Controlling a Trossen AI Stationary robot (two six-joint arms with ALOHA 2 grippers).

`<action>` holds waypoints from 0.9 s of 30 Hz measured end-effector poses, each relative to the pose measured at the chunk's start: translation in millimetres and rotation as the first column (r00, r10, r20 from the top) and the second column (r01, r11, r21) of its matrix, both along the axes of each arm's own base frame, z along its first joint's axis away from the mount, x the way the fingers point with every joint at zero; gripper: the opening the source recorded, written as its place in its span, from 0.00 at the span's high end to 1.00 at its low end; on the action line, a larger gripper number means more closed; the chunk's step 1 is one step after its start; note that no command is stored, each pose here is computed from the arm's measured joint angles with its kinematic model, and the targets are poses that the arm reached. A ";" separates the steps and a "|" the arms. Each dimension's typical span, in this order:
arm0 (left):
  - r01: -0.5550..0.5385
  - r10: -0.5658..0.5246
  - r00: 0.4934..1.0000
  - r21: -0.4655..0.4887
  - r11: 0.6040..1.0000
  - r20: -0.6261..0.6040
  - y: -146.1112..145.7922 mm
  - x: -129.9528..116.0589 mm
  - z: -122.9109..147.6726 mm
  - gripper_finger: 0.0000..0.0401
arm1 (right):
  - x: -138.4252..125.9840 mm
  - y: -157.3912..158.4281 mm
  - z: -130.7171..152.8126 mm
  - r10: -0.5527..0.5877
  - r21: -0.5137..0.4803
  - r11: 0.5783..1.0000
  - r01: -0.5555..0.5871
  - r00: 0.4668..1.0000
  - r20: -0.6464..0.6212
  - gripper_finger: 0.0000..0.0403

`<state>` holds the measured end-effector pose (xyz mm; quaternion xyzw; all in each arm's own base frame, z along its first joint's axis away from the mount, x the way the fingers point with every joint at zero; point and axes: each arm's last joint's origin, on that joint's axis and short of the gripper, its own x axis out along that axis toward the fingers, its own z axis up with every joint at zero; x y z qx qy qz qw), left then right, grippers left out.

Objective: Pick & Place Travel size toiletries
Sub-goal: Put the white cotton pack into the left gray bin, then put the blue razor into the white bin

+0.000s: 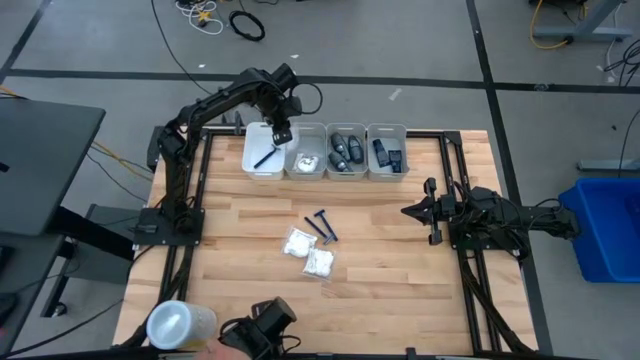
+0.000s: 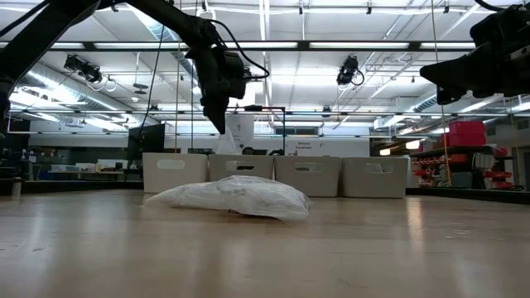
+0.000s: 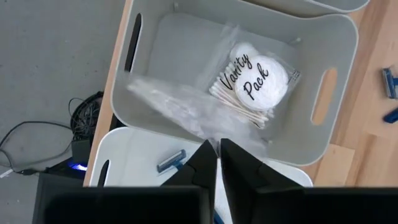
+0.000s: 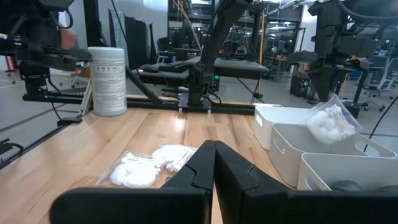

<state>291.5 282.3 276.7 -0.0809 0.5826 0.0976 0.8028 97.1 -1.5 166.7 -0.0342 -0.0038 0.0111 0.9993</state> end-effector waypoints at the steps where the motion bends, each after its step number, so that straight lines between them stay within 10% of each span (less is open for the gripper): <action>1: 0.000 0.000 1.000 0.000 1.000 0.000 0.0 0.0 0.0 0.91 | 0.0 0.0 -0.1 0.000 0.000 1.000 0.000 1.000 0.000 0.97; 16: -0.010 0.010 1.000 -0.016 1.000 0.012 -1.8 1.8 0.2 0.56 | 0.0 0.0 0.0 0.000 0.000 1.000 0.000 1.000 0.000 0.97; 27: -0.011 0.011 1.000 -0.017 1.000 0.012 -2.8 2.8 0.2 0.53 | 0.0 0.0 0.0 0.000 0.000 1.000 0.000 1.000 0.000 0.97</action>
